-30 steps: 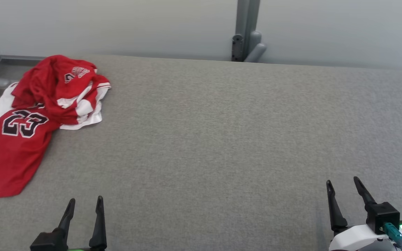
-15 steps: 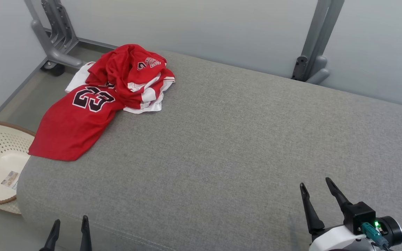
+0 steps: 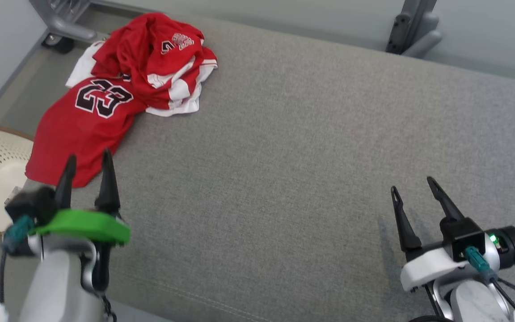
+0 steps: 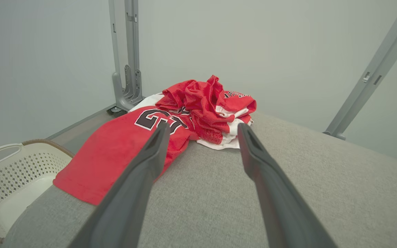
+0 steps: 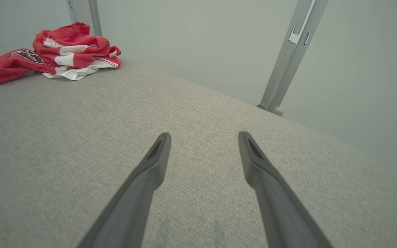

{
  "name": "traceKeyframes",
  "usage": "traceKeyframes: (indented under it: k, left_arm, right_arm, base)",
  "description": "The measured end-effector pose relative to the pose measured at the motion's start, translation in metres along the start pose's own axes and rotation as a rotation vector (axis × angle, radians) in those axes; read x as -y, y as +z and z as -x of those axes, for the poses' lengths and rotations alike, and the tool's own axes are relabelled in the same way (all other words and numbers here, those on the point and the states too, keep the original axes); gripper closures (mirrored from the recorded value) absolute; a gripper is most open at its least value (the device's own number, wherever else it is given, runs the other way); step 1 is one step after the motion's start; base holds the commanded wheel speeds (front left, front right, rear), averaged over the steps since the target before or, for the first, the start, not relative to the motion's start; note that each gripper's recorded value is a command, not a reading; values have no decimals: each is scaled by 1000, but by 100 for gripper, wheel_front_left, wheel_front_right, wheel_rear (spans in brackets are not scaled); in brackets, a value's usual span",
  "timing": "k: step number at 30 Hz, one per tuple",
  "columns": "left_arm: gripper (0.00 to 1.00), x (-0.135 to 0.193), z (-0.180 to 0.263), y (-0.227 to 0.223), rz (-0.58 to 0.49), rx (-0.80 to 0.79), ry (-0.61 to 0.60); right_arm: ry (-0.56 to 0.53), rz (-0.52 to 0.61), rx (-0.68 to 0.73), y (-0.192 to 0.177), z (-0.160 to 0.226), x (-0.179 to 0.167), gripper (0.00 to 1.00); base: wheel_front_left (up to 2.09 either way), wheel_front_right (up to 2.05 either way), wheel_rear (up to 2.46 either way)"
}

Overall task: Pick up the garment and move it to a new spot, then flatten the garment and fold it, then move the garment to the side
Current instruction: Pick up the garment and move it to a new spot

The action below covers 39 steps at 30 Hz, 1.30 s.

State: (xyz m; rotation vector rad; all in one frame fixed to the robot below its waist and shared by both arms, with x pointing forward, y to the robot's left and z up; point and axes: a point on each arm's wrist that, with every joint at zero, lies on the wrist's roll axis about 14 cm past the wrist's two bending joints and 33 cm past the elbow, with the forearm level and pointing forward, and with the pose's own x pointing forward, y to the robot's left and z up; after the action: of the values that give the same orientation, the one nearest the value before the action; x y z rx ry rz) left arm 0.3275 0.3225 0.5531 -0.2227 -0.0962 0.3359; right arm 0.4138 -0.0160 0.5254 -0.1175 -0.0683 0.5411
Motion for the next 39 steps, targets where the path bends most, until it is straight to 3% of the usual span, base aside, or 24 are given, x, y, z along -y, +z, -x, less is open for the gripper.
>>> traceKeyframes:
  k: [6, 8, 12, 17, 31, 33, 34, 39]
  left_arm:
    - [0, 13, -95, 1, 7, -96, -25]
    - [0, 15, -116, -13, 74, -152, -7]
    - [0, 2, -147, -32, 73, -220, 34]
    - [0, 1, -167, -70, 100, -307, 55]
    - [0, 8, -178, -135, 105, -444, 51]
    - [91, 9, -180, -134, 99, -430, 45]
    - [100, 10, -181, -131, 102, -415, 41]
    - [100, 22, -186, -114, 96, -358, -4]
  right_arm:
    - [35, 9, -11, -26, -32, 5, 0]
    - [44, -10, -36, -42, -36, 4, 0]
    - [31, -52, -91, -75, -39, 8, 0]
    - [14, -89, -134, -101, -36, 11, 0]
    - [-51, -100, -165, -117, -23, 30, 0]
    - [-56, -97, -166, -117, -21, 32, 0]
    - [-59, -95, -166, -116, -21, 33, 0]
    - [-76, -91, -178, -116, -15, 38, 0]
  base:
    - [0, 0, 0]
    - [0, 0, 0]
    - [0, 0, 0]
    - [0, 0, 0]
    - [0, 0, 0]
    - [0, 0, 0]
    - [0, 0, 0]
    - [0, 0, 0]
